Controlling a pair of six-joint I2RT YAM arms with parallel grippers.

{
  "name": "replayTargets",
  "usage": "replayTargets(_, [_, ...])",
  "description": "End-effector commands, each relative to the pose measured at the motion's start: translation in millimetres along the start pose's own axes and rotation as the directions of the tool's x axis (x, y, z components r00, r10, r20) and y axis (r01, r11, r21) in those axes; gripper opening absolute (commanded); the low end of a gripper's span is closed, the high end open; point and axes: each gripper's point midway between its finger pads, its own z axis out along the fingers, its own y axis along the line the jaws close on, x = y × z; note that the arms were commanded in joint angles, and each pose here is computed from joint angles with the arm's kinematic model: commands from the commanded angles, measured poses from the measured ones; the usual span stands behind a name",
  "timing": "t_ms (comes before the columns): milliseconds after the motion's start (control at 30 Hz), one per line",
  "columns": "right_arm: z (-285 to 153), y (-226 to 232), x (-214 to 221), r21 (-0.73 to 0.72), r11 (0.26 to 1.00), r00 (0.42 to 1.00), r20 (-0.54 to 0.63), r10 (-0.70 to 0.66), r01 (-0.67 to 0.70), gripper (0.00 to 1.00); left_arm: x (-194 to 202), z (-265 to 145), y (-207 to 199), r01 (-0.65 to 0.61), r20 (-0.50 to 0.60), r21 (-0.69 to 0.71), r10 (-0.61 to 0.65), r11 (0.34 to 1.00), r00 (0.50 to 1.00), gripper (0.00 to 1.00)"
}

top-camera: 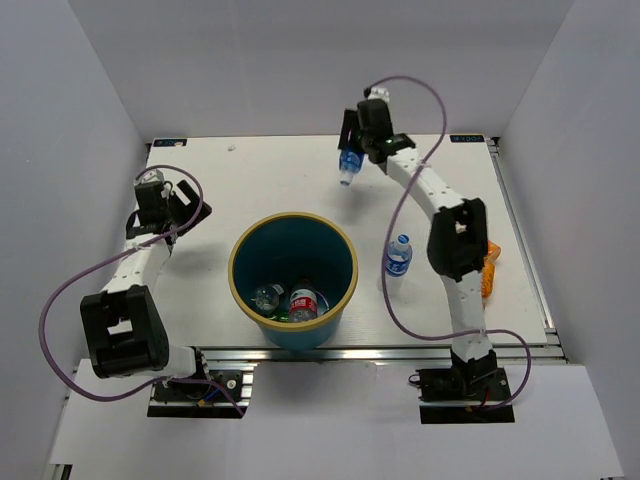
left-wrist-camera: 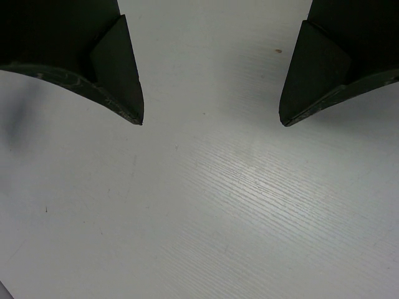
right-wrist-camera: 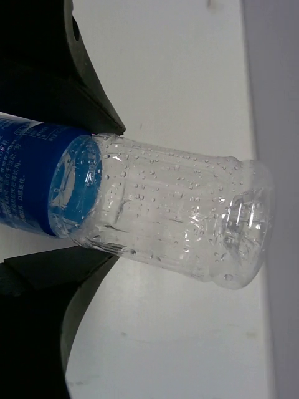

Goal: Put the plastic bottles in the bin

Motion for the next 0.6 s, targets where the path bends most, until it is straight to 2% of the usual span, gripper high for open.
replayTargets(0, [-127, 53, -157, -0.214, 0.964, 0.907, 0.417, -0.055, 0.157, 0.50, -10, -16, -8, -0.004, 0.047, 0.033, 0.003, 0.999, 0.999, 0.98])
replayTargets(100, [-182, 85, -159, -0.296, 0.904, 0.867, 0.479, -0.140, 0.310, 0.53, -12, -19, -10, -0.003, 0.057, 0.042, 0.001, 0.999, 0.998, 0.98])
replayTargets(167, [-220, 111, -143, -0.416, 0.817, 0.857, 0.485, -0.173, 0.400, 0.54, -10, -19, -9, 0.000, 0.054, 0.044, -0.002, 0.999, 0.999, 0.98])
replayTargets(233, [-253, 144, -115, -0.549, 0.681, 0.846, 0.492, -0.205, 0.485, 0.54, -9, -19, -10, 0.001, 0.051, 0.049, -0.004, 0.999, 0.999, 0.98])
replayTargets(300, [-285, 162, -83, -0.607, 0.580, 0.827, 0.504, -0.247, 0.543, 0.54, -9, -19, -11, 0.002, 0.049, 0.053, -0.005, 0.999, 0.999, 0.98])
replayTargets(367, [-307, 179, -42, -0.645, 0.510, 0.819, 0.503, -0.277, 0.569, 0.60, -8, -20, -12, 0.004, 0.050, 0.057, -0.007, 0.998, 0.999, 0.98])
replayTargets(433, [-328, 186, -27, -0.641, 0.469, 0.791, 0.544, -0.281, 0.607, 0.61, -8, -21, -13, 0.005, 0.050, 0.061, -0.008, 0.998, 0.999, 0.98])
replayTargets(467, [-338, 195, -11, -0.667, 0.433, 0.794, 0.539, -0.280, 0.606, 0.62, -9, -22, -13, 0.005, 0.050, 0.061, -0.008, 0.998, 0.999, 0.98])
replayTargets(500, [-342, 197, 6, -0.703, 0.401, 0.810, 0.518, -0.276, 0.587, 0.68, -10, -23, -13, 0.004, 0.054, 0.060, -0.007, 0.998, 0.999, 0.98])
replayTargets(567, [-358, 201, 17, -0.740, 0.351, 0.818, 0.509, -0.268, 0.574, 0.74, -11, -26, -14, 0.001, 0.059, 0.064, -0.005, 0.998, 0.998, 0.98])
